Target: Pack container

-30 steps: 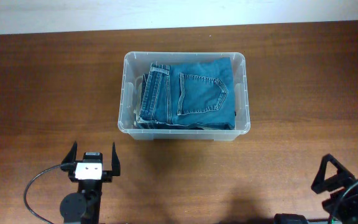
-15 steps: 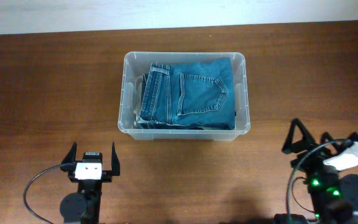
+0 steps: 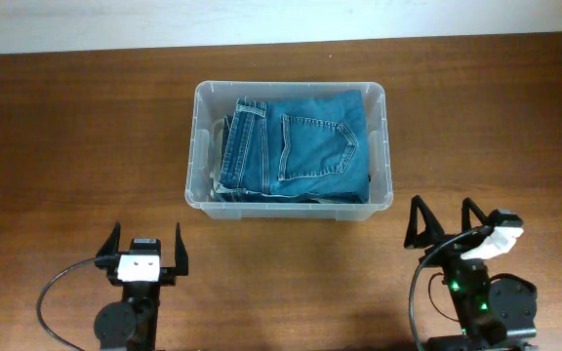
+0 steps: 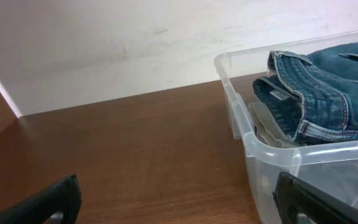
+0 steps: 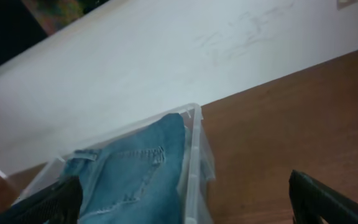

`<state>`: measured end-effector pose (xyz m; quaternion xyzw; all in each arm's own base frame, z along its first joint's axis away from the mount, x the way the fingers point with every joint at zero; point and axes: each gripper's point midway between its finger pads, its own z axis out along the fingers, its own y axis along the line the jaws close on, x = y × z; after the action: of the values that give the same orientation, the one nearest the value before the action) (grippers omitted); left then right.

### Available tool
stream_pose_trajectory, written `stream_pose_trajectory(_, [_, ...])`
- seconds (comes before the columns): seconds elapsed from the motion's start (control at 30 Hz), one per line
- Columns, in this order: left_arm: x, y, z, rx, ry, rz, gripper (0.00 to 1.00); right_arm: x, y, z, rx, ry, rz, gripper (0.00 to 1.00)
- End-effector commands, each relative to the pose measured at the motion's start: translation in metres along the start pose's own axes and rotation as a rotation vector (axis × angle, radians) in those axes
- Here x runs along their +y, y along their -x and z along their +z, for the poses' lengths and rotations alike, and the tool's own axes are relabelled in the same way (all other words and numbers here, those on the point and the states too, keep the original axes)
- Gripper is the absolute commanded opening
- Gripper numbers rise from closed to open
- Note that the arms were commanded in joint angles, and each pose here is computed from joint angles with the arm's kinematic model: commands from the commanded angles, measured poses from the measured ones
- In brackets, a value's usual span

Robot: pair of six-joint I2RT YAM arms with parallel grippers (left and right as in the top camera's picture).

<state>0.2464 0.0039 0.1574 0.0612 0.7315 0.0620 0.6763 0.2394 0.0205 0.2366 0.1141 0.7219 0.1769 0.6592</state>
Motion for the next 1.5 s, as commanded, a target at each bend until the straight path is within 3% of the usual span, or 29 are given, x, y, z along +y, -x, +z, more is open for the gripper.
stream_pose_trajectory(0.0, [0.002, -0.001, 0.000, 0.001, 0.009, 0.011, 0.99, 0.002, -0.001, -0.003, -0.023, 0.017, -0.094, 0.98])
stream_pose_trajectory(0.37, [0.002, -0.001, 0.000, 0.001, 0.009, 0.012, 0.99, 0.005, 0.005, -0.008, -0.081, 0.036, -0.227, 0.98])
stream_pose_trajectory(0.7, [0.002, -0.001, 0.000, 0.001, 0.009, 0.011, 1.00, 0.013, 0.021, -0.020, -0.174, 0.065, -0.240, 0.98])
stream_pose_trajectory(1.47, [0.002, -0.001, 0.000, 0.001, 0.009, 0.011, 0.99, 0.004, -0.002, -0.002, -0.245, 0.097, -0.240, 0.98])
